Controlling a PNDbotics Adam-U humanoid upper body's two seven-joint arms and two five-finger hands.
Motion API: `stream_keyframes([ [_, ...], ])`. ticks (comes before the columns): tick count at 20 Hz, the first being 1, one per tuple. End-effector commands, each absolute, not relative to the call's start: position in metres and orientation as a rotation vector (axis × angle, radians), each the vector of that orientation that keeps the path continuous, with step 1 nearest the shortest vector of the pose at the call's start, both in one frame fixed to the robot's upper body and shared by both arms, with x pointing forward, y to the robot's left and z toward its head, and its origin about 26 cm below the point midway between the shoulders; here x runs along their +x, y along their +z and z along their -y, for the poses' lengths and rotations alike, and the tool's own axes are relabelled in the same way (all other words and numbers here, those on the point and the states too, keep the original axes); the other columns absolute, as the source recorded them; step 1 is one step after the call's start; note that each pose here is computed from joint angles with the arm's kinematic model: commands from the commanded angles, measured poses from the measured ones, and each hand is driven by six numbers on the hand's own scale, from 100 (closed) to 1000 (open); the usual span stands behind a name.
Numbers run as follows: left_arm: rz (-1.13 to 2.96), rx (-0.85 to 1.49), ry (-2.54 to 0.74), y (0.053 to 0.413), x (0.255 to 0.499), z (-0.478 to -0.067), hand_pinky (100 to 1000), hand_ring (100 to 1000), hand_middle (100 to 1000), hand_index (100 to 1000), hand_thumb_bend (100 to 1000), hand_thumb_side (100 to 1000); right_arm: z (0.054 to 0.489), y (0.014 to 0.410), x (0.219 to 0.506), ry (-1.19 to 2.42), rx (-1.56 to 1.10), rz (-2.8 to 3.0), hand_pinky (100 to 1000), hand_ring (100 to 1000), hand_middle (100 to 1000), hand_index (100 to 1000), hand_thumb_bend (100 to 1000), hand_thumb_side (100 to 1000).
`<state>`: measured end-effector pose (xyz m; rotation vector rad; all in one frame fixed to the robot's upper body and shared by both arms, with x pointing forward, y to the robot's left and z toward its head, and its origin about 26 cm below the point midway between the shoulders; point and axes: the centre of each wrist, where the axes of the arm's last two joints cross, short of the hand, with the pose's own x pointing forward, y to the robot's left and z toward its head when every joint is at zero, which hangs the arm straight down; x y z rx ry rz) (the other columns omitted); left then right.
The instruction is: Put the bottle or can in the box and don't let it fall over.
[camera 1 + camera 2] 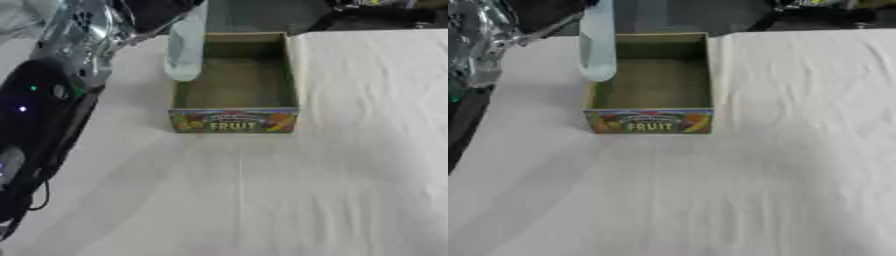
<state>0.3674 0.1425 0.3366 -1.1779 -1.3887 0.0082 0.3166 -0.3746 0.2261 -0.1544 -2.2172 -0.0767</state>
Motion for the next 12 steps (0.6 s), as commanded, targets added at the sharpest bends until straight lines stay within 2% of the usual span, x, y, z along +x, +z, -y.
stream_keyframes([
  [1,1.404,-1.205,-0.007,0.343,0.377,-0.141,132,218,268,911,468,834,0.371,0.239,0.314,-0.047,-0.141,2.260,813,903,1000,972,100,717],
  [12,1.343,-1.218,0.055,0.316,0.408,-0.142,101,152,241,876,444,870,0.368,0.241,0.315,-0.046,-0.126,2.263,814,904,1000,973,100,721],
])
